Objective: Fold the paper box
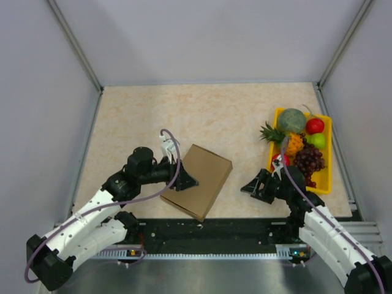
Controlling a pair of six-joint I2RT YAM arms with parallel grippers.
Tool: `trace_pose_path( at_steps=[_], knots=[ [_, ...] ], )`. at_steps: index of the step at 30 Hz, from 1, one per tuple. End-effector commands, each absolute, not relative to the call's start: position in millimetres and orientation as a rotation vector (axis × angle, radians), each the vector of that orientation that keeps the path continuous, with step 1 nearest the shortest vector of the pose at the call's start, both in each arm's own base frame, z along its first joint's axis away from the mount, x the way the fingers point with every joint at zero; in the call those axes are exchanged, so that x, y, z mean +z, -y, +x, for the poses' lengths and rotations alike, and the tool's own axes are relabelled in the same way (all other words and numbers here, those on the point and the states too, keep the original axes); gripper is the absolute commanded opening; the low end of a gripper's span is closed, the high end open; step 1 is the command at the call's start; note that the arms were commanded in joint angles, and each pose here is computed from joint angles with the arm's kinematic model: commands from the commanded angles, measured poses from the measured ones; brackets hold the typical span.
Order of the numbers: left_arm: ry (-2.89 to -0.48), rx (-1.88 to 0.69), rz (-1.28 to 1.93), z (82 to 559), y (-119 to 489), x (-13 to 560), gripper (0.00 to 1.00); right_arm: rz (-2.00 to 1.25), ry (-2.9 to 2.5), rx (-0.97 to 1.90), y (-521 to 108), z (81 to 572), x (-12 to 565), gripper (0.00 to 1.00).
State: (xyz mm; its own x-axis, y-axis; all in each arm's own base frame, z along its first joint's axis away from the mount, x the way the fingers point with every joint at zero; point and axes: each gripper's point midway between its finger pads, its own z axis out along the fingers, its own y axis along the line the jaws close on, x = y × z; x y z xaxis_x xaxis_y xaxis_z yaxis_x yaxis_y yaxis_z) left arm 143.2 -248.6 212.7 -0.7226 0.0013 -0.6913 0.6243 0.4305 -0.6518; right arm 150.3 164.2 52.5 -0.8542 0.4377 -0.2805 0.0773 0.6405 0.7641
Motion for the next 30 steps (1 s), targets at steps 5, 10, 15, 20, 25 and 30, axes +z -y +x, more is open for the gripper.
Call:
trace_pose_path(
  at_steps=[5, 10, 15, 20, 25, 30],
  knots=[
    [-2.223, -0.98, 0.327, 176, 225, 166, 0.71, 0.036, -2.325, 1.199, -205, 179, 106, 0.68],
    [-2.271, -0.731, -0.046, 206, 187, 143, 0.72, -0.046, -2.411, 1.128, -238, 197, 105, 0.71],
    [-2.3, -0.842, -0.105, 189, 192, 134, 0.74, -0.126, -2.364, 1.282, -273, 210, 109, 0.7],
    [-2.308, -0.871, -0.326, 169, 173, 117, 0.82, -0.051, -2.476, 1.247, -280, 214, 84, 0.7],
    [-2.321, -0.95, -0.498, 145, 161, 121, 0.96, 0.236, -2.444, 1.227, -278, 234, 74, 0.68],
    [-2.46, -1.088, -0.795, 115, 170, 101, 0.98, 0.437, -2.399, 1.215, -280, 255, 73, 0.66]
  ],
)
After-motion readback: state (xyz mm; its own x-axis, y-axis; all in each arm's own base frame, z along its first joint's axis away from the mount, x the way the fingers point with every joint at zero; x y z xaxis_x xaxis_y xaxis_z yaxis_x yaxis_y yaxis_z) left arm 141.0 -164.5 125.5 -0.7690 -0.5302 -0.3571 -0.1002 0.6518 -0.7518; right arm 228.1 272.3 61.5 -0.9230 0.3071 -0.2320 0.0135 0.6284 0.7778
